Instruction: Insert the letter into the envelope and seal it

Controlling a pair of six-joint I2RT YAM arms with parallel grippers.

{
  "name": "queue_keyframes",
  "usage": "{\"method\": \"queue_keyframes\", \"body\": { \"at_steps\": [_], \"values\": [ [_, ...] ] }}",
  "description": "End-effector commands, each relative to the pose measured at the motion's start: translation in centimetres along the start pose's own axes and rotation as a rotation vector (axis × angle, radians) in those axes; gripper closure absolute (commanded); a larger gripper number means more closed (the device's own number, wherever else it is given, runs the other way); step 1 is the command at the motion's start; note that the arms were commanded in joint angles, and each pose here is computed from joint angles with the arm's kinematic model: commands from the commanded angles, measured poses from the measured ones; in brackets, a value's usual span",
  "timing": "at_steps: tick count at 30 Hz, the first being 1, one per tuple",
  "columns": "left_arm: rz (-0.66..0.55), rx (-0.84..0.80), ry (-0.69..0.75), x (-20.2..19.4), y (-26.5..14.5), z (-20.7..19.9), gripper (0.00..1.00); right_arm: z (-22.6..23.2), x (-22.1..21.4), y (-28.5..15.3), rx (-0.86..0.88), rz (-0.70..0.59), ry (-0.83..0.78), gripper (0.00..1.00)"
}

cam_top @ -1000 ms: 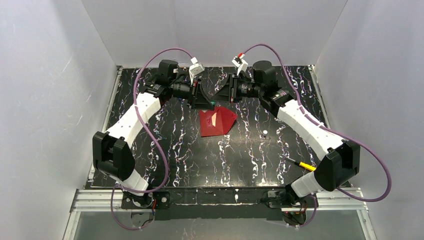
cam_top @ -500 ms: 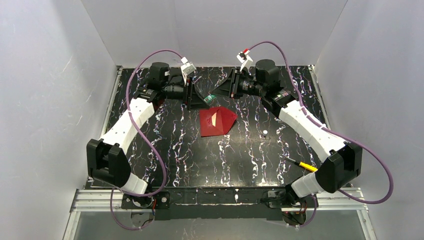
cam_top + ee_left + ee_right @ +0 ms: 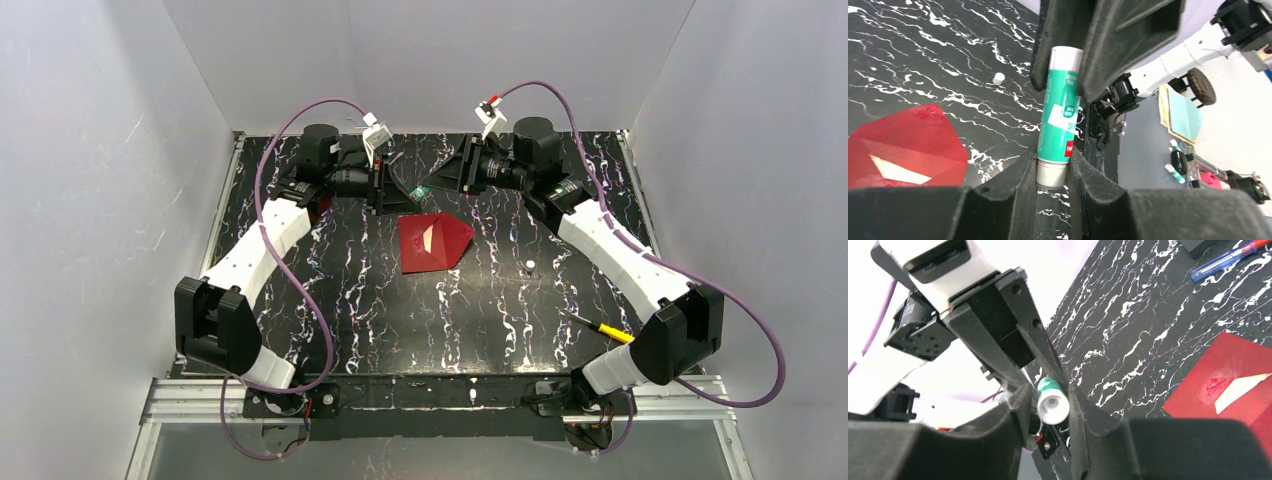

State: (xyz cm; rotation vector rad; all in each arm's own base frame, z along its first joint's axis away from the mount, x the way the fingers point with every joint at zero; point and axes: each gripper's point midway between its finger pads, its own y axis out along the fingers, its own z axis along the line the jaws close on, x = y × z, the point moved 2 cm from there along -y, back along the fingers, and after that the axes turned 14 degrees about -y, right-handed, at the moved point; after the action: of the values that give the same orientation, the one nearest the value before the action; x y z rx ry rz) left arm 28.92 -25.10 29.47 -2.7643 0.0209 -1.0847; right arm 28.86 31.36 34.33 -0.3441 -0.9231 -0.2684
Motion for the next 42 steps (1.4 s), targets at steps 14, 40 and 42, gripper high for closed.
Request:
{"method": "queue_keyframes", "body": {
  "at_steps": [14, 40, 42],
  "values": [
    [-0.053, -0.002, 0.024, 1.3, -0.1, -0.4, 1.0, 1.4, -0.6, 1.5, 0.126, 0.048, 0.069, 0.48],
    [-0.029, 0.031, 0.006, 0.9, -0.3, 0.0, 0.81, 1.6, -0.5, 2.6, 0.172, 0.053, 0.086, 0.99],
    [-0.046, 0.08, -0.005, 1.1, -0.4, 0.5, 0.56, 1.1, -0.4, 2.4, 0.125, 0.042, 0.052, 0.99]
  ]
}}
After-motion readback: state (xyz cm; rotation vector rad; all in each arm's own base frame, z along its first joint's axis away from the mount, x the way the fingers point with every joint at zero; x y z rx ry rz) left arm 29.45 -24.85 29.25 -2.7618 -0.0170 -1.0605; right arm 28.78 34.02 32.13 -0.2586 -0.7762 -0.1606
